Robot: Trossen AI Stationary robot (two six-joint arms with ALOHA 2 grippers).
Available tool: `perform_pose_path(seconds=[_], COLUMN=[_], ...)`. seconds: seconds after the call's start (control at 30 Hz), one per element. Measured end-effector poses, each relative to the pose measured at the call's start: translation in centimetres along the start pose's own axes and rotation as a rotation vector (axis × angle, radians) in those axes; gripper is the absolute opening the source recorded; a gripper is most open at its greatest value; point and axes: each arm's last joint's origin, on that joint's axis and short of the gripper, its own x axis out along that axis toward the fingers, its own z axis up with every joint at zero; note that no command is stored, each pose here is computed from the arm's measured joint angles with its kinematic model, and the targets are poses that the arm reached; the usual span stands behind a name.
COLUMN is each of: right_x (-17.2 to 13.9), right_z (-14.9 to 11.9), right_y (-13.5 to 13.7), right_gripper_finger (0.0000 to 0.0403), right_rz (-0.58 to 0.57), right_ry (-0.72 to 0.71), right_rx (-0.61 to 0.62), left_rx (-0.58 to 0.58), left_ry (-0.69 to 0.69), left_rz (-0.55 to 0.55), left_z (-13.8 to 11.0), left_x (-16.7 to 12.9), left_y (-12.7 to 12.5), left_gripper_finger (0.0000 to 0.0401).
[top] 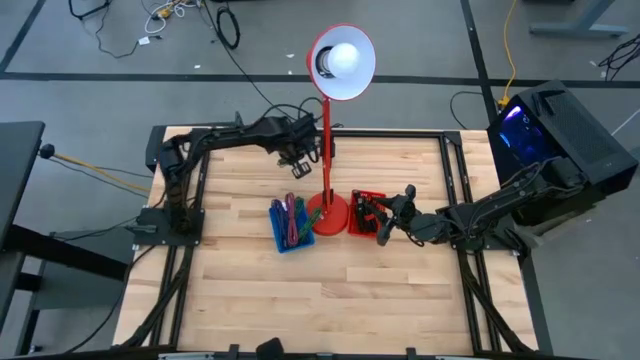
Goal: Pick & Place USB Port
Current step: Put the green charger cable into the blue bin
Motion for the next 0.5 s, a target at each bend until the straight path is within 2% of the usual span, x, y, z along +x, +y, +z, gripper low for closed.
perform_pose_path(seconds=[0.13,0.23,0.4,0.5], right_x=[0.0,0.0,0.0,0.0], right_z=[0.0,-0.1,-0.2,-0.2], right_y=[0.0,0.0,0.0,-0.1], right_gripper_finger=[0.0132,0.0132,0.0132,0.0132], right_rz=[0.009,0.009,0.004,0.004], right_ry=[0.004,0.008,0.019,0.021], right_rx=[-0.001,-0.006,-0.020,-0.022], left_rx=[-0.044,-0.067,-0.164,-0.247], left_ry=[-0.030,-0.050,-0.169,-0.302], left_rz=[-0.003,-0.007,-0.041,-0.144], left_z=[-0.9,-2.8,-7.3,-10.2], left_x=[-2.9,-4.9,-8.6,-10.3], left_y=[0.4,0.3,-0.3,-1.4], left_gripper_finger=[0.0017,0.0017,0.0017,0.0017])
